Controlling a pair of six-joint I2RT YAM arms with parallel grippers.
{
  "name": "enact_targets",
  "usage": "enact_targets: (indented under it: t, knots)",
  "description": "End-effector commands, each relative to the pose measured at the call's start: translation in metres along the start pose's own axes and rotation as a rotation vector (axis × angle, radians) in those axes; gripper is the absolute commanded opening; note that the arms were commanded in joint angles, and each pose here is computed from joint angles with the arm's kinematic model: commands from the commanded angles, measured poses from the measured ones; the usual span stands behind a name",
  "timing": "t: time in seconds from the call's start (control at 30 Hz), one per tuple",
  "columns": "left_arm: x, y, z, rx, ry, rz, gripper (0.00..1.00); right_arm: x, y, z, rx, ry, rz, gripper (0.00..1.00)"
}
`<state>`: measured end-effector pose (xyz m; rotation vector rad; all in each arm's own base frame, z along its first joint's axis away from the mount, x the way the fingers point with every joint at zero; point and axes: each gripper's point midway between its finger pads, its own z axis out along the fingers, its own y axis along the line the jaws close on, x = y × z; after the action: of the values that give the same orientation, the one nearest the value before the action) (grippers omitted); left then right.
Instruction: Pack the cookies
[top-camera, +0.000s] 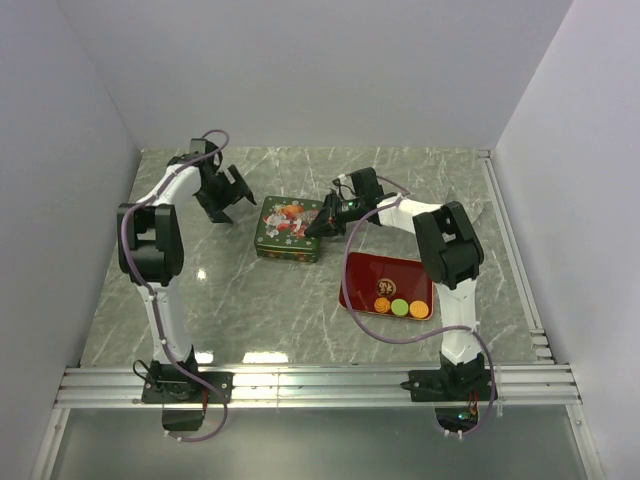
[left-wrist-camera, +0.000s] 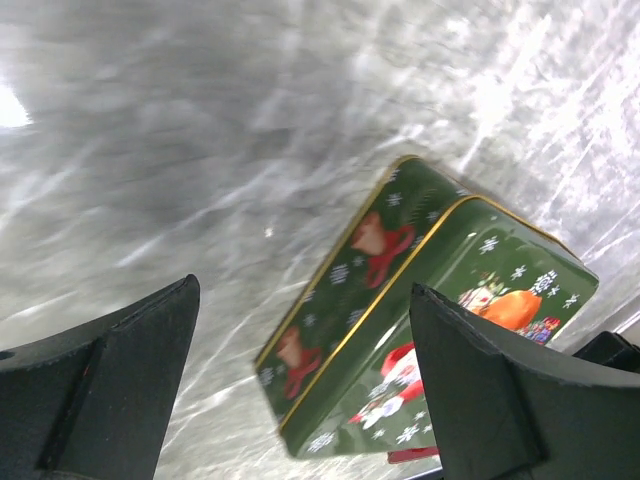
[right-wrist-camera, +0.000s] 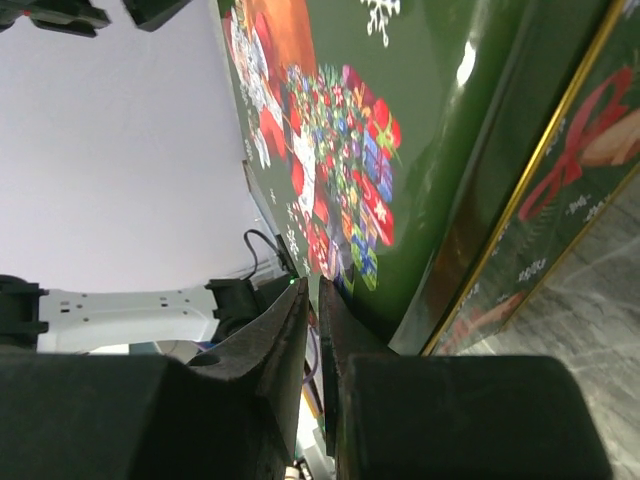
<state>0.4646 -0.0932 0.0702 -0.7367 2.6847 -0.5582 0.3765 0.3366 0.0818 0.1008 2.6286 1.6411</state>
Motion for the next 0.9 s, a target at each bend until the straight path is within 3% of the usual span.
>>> enact_targets:
  t: [0.0,0.27,0.43,0.57,0.87]
  knots:
    - [-0.020,-0.001,-0.033,0.019,-0.108,0.026,0.93,0.013,-0.053,-0.002,0.189,-0.019,0.057,0.17]
    - [-0.031,0.001,-0.067,0.117,-0.193,0.028,0.99,0.014,-0.041,-0.008,0.183,-0.026,0.029,0.18]
    - [-0.033,0.002,-0.077,0.124,-0.219,0.030,0.99,0.007,-0.020,-0.015,0.163,-0.049,0.001,0.36]
    - [-0.032,0.000,-0.086,0.134,-0.238,0.032,1.00,-0.004,0.017,-0.024,0.111,-0.084,-0.049,0.46]
    - [-0.037,-0.006,-0.106,0.138,-0.279,0.042,0.99,-0.012,0.113,-0.059,-0.030,-0.164,-0.163,0.52]
